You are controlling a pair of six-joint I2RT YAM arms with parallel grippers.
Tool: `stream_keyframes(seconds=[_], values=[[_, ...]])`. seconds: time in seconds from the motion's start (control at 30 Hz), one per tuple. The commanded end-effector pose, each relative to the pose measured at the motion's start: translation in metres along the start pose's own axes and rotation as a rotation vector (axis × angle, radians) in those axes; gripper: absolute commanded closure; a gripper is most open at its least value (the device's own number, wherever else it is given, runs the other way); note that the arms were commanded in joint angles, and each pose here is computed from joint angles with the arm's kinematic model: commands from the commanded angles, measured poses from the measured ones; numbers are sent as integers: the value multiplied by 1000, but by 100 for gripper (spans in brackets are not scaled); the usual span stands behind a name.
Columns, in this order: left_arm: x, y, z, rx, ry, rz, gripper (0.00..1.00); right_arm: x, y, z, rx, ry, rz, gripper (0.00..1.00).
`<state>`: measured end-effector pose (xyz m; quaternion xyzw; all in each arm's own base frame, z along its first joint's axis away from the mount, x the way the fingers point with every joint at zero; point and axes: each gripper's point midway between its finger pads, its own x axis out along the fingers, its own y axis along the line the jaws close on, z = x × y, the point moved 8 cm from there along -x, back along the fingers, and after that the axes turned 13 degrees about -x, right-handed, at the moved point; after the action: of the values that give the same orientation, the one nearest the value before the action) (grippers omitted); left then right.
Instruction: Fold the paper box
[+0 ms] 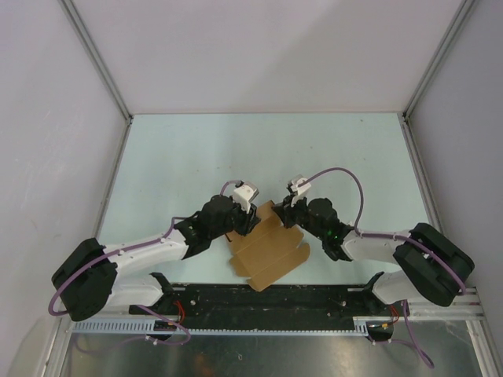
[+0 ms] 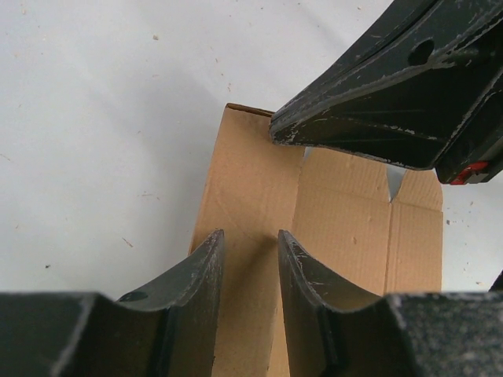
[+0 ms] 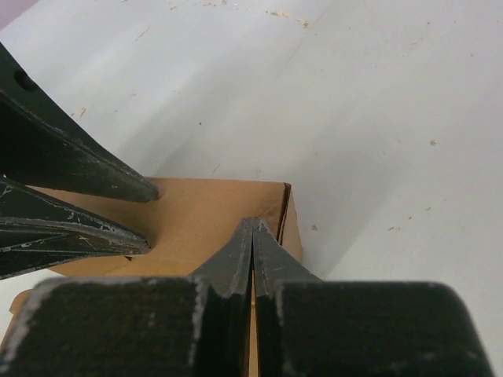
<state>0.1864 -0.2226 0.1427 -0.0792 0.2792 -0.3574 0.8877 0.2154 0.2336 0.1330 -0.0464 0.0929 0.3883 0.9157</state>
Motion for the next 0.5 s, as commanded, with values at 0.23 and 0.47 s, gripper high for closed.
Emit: stream_keyframes(seconds=[0.23,0.47], values=[[-4,1,-10,20,60,5,62,6,7,2,-4,10,20,100],[-4,1,-6,15,46,16,56,1,8,-6,9,34,-11,100]])
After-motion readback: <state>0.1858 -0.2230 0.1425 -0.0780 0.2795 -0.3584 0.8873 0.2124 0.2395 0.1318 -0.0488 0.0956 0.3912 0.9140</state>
